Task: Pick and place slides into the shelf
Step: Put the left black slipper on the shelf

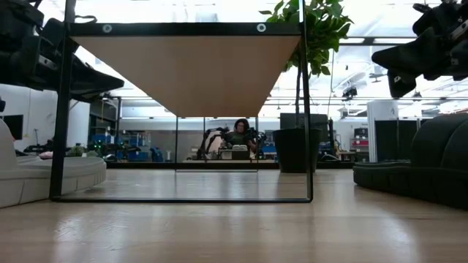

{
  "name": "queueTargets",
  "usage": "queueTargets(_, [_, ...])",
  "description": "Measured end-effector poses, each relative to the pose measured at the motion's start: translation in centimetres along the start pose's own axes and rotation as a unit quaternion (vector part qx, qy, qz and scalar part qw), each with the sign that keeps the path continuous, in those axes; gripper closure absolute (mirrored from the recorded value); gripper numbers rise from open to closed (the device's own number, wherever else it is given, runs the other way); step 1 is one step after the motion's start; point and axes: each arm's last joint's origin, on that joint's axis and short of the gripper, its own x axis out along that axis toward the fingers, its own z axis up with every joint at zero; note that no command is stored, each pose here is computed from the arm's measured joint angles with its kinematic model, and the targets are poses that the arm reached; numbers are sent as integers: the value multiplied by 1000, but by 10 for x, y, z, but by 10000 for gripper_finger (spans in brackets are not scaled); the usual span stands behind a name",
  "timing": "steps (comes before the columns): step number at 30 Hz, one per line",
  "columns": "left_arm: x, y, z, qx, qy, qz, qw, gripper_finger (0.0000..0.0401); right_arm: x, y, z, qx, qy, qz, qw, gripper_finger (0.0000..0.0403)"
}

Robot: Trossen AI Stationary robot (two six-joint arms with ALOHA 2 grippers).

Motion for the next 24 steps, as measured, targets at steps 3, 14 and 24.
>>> queueTargets(3, [0, 0, 0, 0, -2, 5, 1000, 401, 0, 0, 0, -10, -2, -6, 1000, 394])
queueTargets(14, [-3, 3, 22, 80, -110, 52, 989, 401, 0, 1, 10, -21, -51, -7, 998, 394])
queueTargets(24, [1, 3, 24, 70, -116, 48, 990, 357, -4, 3, 30, -40, -154, 6, 987, 306])
